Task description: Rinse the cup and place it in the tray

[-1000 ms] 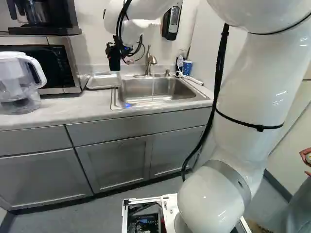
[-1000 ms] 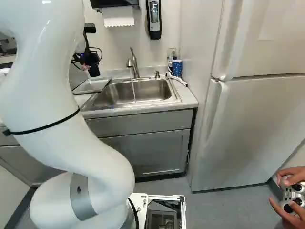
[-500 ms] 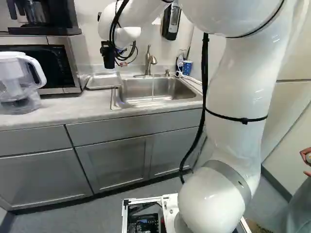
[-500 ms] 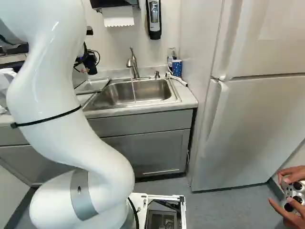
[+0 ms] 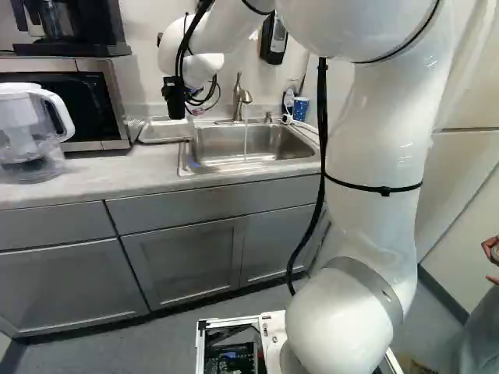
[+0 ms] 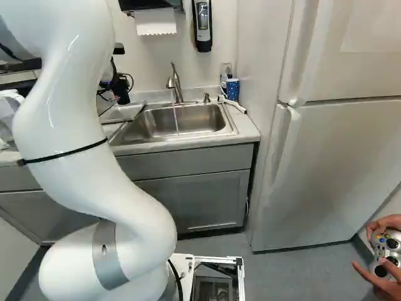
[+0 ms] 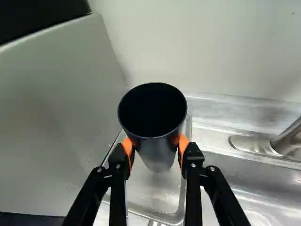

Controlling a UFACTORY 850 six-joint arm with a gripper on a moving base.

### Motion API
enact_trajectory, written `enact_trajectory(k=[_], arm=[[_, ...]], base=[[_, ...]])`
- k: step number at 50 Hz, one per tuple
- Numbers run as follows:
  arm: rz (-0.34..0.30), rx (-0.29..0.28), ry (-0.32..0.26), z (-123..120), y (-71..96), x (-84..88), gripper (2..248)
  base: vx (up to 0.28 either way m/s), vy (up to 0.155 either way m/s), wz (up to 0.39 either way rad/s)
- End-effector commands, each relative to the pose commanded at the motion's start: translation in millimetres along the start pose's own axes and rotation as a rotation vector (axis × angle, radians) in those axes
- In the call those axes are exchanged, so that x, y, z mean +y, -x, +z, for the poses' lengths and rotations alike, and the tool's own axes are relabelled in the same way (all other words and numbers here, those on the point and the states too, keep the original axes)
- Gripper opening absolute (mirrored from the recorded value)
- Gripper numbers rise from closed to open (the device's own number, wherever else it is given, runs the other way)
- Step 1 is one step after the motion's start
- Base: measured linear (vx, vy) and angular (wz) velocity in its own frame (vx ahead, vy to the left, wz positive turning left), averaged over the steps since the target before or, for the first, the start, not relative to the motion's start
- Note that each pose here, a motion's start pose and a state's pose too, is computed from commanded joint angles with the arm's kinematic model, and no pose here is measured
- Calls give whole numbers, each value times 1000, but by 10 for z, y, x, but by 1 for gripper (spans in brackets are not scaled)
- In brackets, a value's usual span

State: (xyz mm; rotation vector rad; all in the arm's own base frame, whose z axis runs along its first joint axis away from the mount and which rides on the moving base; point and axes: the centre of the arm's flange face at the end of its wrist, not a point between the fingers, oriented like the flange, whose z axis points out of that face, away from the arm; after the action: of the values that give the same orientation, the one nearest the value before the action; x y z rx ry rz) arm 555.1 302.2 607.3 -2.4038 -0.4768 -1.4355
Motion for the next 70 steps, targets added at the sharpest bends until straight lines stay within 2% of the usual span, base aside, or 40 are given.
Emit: enact_trajectory(k=[39,49,50,54,55,59,60,65,66,70], arm=[[-1,-76,8,288,370,34,114],[-1,-76,8,288,370,34,117],[-1,-76,8,288,370,34,146],[-1,-76,8,288,370,34,146],[-1,-76,8,288,370,34,180],[-1,-76,8,288,370,34,180],[-1,-76,8,288,370,34,216],[-1,-76,8,288,370,34,216],[-1,-76,8,288,370,34,246],[-1,-76,8,288,370,34,246]], base=[[0,0,0],[0,0,0],[0,0,0],[0,0,0],[0,0,0],[0,0,0],[0,0,0],[0,0,0],[0,0,0],[0,0,0]])
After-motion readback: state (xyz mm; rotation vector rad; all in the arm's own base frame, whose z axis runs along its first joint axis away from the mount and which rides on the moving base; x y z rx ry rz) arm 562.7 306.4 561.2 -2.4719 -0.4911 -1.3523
